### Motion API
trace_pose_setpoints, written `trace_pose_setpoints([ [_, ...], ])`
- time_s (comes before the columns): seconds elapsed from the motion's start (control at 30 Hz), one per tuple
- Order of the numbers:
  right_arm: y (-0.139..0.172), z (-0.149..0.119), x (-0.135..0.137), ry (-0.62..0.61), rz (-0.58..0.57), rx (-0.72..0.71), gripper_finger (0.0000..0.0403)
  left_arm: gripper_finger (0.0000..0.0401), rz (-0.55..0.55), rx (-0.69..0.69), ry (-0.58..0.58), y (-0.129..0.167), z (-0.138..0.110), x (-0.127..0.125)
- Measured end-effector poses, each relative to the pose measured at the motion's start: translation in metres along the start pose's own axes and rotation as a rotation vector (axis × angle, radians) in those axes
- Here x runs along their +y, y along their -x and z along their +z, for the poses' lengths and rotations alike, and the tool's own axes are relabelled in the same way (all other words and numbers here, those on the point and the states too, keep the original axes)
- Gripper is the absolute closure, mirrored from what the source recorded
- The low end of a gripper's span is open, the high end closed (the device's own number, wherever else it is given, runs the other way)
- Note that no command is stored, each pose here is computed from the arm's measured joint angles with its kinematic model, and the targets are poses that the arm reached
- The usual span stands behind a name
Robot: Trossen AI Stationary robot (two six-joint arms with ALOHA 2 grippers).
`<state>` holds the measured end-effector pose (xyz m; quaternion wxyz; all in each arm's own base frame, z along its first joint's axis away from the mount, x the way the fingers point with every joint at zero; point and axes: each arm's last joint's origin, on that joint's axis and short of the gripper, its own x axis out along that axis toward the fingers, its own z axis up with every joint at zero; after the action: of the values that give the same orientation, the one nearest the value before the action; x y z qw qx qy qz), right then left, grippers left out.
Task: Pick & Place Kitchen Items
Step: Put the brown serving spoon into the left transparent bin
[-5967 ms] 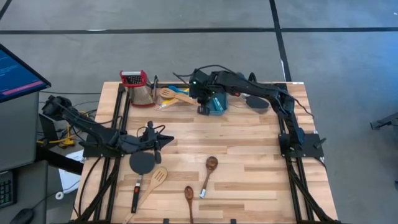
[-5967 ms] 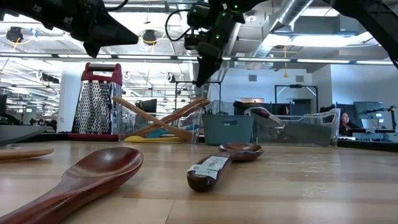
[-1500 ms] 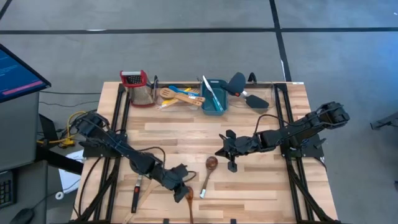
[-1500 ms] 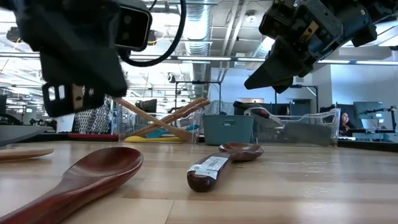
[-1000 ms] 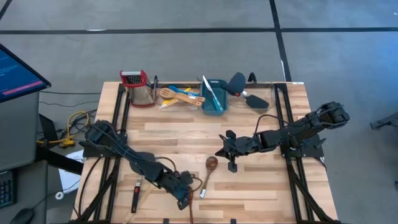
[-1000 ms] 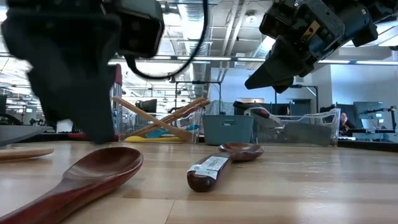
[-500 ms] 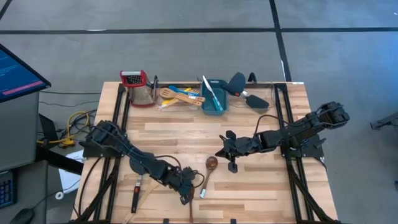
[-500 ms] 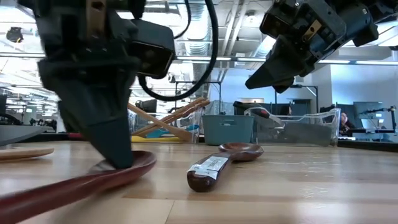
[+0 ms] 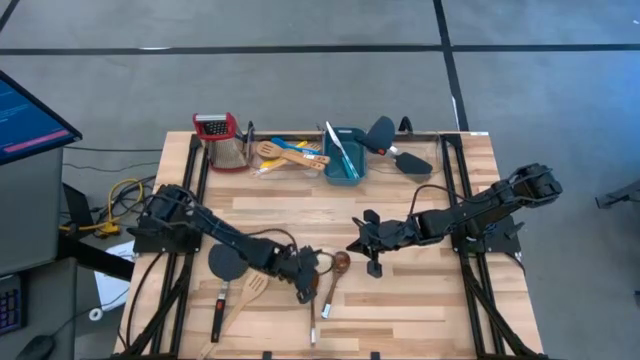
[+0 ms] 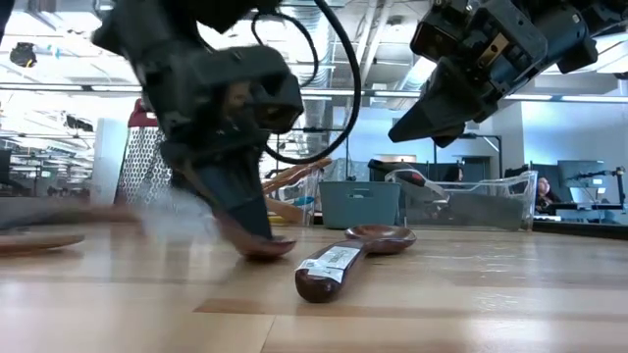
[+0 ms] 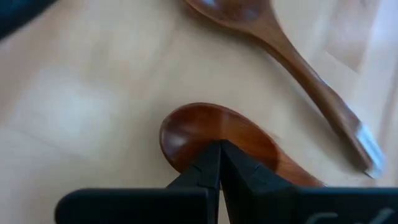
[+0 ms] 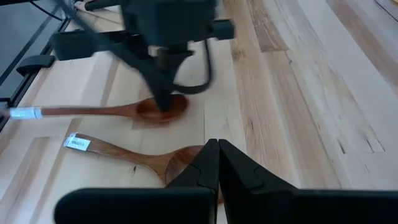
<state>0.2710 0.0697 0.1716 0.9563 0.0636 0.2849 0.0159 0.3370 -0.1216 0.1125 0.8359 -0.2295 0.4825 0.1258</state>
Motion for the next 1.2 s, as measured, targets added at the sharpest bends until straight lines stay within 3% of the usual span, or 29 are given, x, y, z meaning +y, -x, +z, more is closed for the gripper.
trace_pose_setpoints([
  [0.23, 0.000, -0.001, 0.000, 0.001, -0.003, 0.013, 0.0403, 0.0400, 0.073, -0.038, -0.024, 0.004, 0.022, 0.032],
  [0.47, 0.001, -0.002, 0.003, 0.001, 0.011, 0.015, 0.0403, 0.0400, 0.192, -0.168, -0.002, 0.036, 0.043, 0.071],
  [0.67, -0.003, -0.002, 0.008, -0.094, 0.032, -0.015, 0.0403, 0.0400, 0.235, -0.203, 0.048, 0.053, 0.041, 0.102],
  [0.93, -0.003, 0.000, 0.006, -0.103, 0.029, -0.031, 0.0403, 0.0400, 0.156, -0.269, 0.031, 0.077, 0.033, 0.094],
  [1.1, -0.003, 0.002, 0.006, -0.158, 0.035, -0.045, 0.0403, 0.0400, 0.049, -0.200, 0.042, 0.077, 0.015, 0.077],
  [1.2, -0.004, 0.002, 0.004, -0.186, 0.027, -0.043, 0.0403, 0.0400, 0.040, -0.160, 0.038, 0.070, 0.001, 0.066],
])
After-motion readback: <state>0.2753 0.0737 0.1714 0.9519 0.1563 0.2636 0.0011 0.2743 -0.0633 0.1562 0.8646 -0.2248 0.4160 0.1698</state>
